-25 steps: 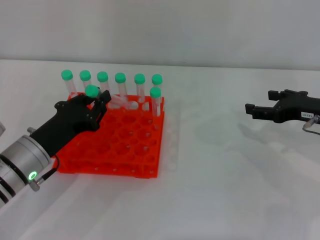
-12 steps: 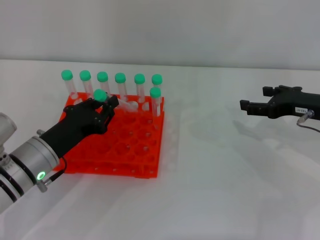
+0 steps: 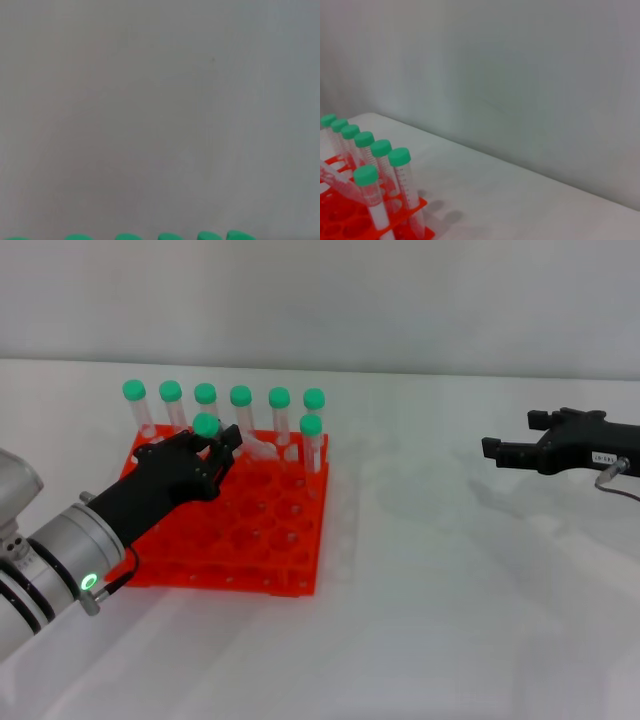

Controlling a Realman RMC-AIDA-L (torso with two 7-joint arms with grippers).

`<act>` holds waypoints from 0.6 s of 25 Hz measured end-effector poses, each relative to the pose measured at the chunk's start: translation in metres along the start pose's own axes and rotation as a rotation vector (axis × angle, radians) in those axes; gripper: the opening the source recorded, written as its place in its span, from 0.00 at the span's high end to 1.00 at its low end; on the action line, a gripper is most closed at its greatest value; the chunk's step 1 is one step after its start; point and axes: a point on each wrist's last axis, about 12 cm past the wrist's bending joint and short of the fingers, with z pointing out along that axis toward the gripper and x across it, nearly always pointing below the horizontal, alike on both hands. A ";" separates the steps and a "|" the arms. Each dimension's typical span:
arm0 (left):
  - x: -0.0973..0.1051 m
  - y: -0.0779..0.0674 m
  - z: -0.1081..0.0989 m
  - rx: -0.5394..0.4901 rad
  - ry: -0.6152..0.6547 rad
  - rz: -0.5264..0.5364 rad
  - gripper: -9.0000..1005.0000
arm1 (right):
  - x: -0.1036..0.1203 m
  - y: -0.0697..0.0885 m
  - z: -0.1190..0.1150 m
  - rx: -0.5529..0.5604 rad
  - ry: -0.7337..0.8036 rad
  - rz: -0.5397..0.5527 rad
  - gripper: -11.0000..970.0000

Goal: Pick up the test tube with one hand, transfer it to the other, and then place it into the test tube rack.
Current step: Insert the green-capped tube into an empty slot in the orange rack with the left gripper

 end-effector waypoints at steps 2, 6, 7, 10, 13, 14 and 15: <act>0.000 0.000 0.000 0.001 0.001 0.000 0.78 | -0.001 0.000 0.000 0.001 -0.001 -0.002 0.10; 0.001 -0.001 0.001 0.001 0.002 -0.002 0.78 | -0.002 -0.001 0.000 0.008 -0.001 -0.006 0.10; 0.001 -0.001 0.001 0.000 0.002 -0.003 0.78 | -0.002 -0.001 0.000 0.008 -0.001 -0.007 0.10; 0.001 -0.001 0.000 0.001 0.002 -0.006 0.78 | -0.003 -0.001 0.001 0.007 -0.002 -0.010 0.10; 0.002 -0.001 0.000 0.001 0.002 -0.008 0.78 | -0.004 -0.002 0.001 0.007 -0.002 -0.012 0.10; 0.002 -0.001 -0.001 0.001 0.003 -0.009 0.78 | -0.004 -0.002 0.001 0.007 -0.002 -0.012 0.10; 0.003 -0.001 -0.001 0.000 0.004 -0.009 0.78 | -0.004 -0.002 0.001 0.007 -0.003 -0.012 0.10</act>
